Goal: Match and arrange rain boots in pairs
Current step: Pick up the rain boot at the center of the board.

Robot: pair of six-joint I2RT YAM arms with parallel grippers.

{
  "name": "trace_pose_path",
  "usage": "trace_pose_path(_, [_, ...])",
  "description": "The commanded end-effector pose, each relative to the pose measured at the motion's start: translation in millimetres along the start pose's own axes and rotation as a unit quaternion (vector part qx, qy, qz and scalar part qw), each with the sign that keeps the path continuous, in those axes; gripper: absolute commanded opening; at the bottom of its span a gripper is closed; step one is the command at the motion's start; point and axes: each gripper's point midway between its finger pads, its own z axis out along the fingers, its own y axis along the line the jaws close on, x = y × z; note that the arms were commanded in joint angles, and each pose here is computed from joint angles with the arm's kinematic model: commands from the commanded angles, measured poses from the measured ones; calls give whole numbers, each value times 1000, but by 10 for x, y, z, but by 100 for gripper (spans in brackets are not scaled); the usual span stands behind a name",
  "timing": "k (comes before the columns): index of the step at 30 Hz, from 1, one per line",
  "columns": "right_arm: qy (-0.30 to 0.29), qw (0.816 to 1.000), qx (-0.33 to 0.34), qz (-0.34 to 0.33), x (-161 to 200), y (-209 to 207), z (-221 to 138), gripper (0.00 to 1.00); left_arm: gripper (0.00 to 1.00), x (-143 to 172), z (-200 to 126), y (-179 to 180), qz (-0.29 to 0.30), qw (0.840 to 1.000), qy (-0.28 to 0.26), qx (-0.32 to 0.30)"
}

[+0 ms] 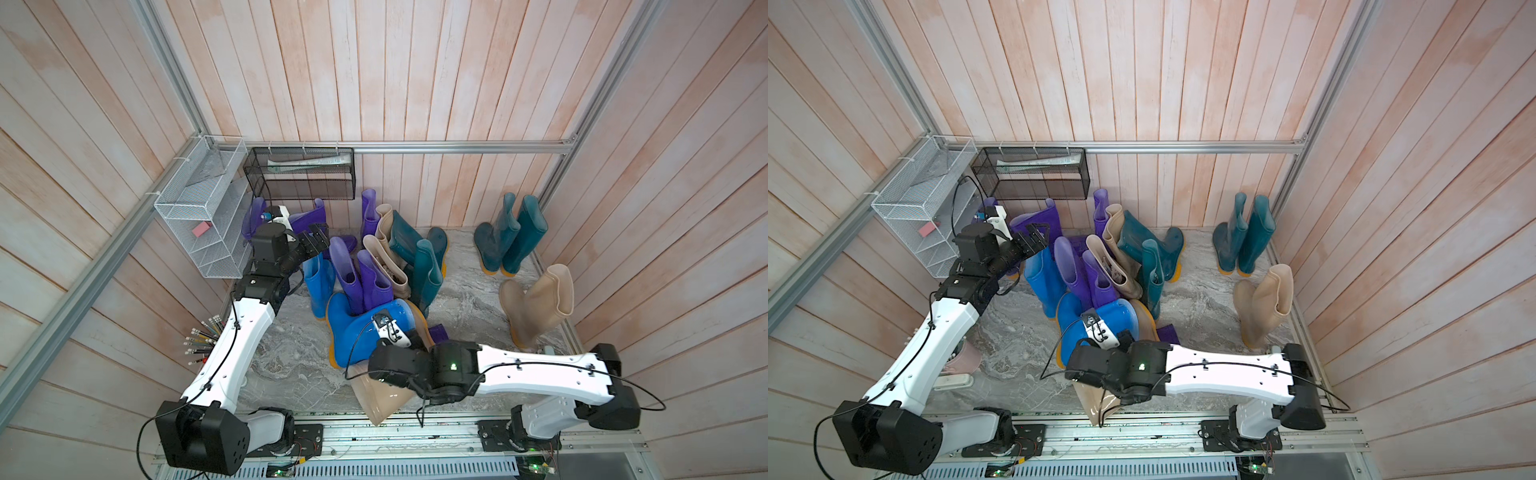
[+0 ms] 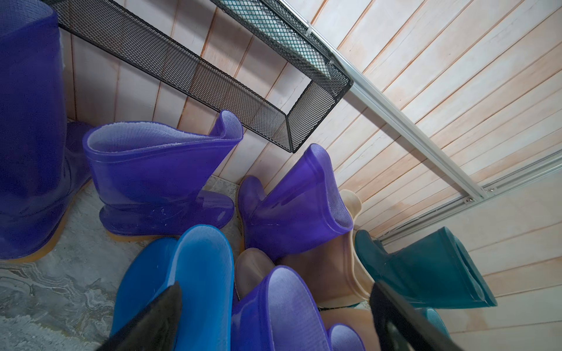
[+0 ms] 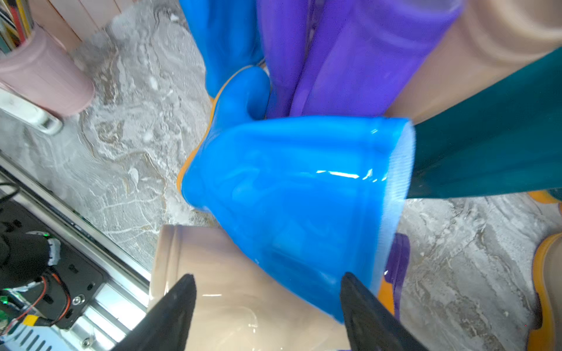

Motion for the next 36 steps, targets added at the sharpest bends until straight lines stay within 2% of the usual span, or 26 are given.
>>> trace_pose_path(1, [7, 1000, 18, 10, 37, 101, 22, 79, 99, -82, -26, 4, -2, 1000, -15, -3])
trace_pose_path(9, [36, 998, -40, -25, 218, 782, 183, 81, 99, -176, -141, 22, 4, 999, -45, -11])
trace_pose_path(12, [60, 998, -13, -28, 369, 738, 276, 81, 99, -167, -134, 16, 4, 999, -44, -8])
trace_pose_path(16, [89, 994, 64, -28, 554, 495, 341, 77, 99, -143, -118, -6, 2, 999, -40, 1])
trace_pose_path(18, [93, 989, 112, -24, 597, 312, 312, 70, 99, -144, -115, -3, 3, 999, -40, 0])
trace_pose_path(19, [94, 987, 130, -23, 613, 229, 291, 61, 99, -149, -116, 0, 4, 999, -41, -1])
trace_pose_path(21, [89, 983, 162, -11, 610, 67, 214, 32, 99, -151, -116, 3, 5, 999, -42, -2])
trace_pose_path(22, [82, 982, 170, -4, 591, 10, 150, 21, 99, -153, -118, 5, 6, 999, -42, -3])
trace_pose_path(25, [66, 982, 178, 15, 537, -155, -54, 1, 99, -155, -117, 13, 8, 999, -42, -6])
trace_pose_path(36, [33, 977, 121, 170, 708, -1102, -674, 0, 98, -150, -108, -6, 9, 999, -40, 0])
